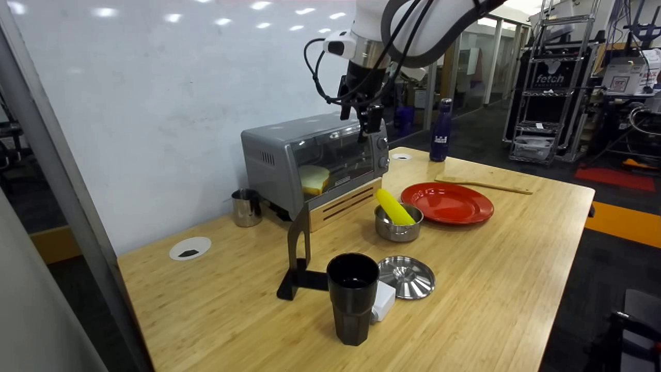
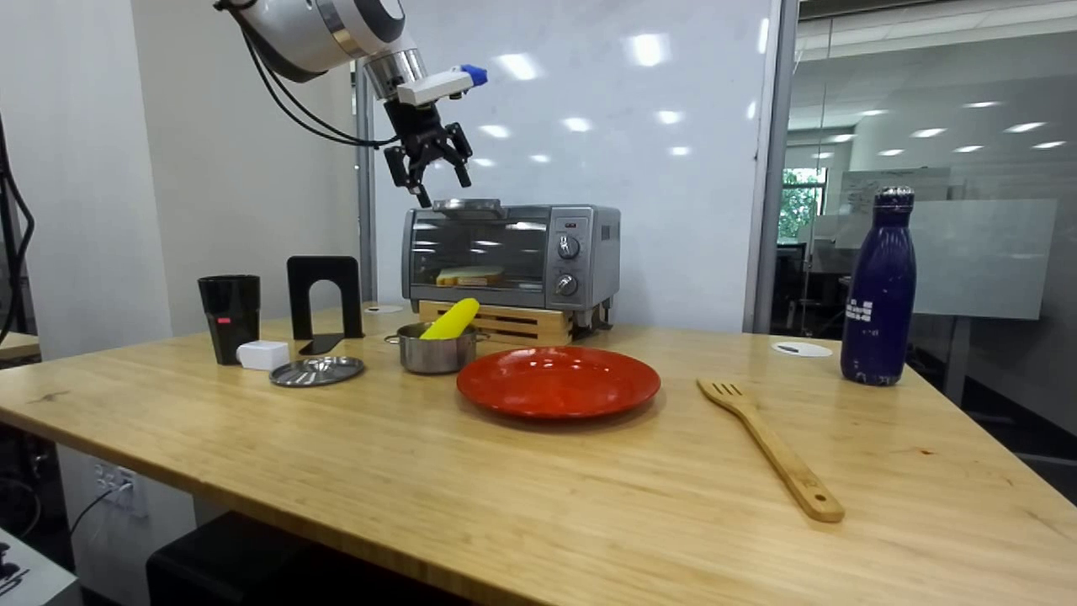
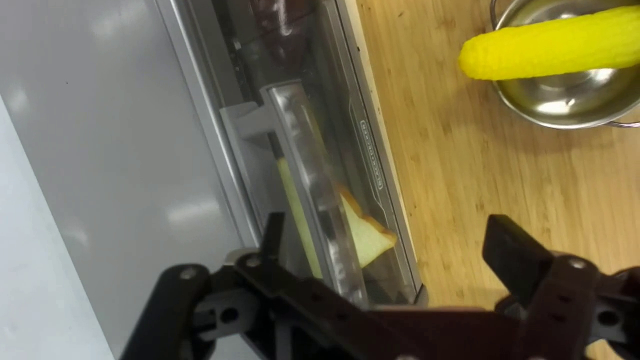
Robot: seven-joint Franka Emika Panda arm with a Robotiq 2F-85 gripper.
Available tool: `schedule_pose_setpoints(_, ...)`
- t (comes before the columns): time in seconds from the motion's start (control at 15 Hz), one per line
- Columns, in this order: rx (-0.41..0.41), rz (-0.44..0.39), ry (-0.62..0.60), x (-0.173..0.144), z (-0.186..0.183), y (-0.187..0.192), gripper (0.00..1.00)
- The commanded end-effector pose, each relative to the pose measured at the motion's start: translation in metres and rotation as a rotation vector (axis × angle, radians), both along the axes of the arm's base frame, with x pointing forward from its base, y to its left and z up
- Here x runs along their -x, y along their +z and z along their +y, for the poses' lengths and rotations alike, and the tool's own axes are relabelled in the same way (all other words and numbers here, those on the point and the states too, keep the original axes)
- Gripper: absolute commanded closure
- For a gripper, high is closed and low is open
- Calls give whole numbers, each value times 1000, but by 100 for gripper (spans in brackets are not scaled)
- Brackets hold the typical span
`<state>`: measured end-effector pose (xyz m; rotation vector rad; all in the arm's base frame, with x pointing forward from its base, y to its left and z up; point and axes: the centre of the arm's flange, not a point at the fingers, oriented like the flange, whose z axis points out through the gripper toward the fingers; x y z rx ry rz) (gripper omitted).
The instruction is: Open the oven door
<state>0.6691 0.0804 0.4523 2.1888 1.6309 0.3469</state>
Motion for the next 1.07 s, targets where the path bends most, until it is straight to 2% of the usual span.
schedule_pose_setpoints(0.0, -28, 13, 43, -5, -1, -9, 0)
schedule_pose_setpoints(1.0, -26, 50, 50, -10, -24, -29, 0)
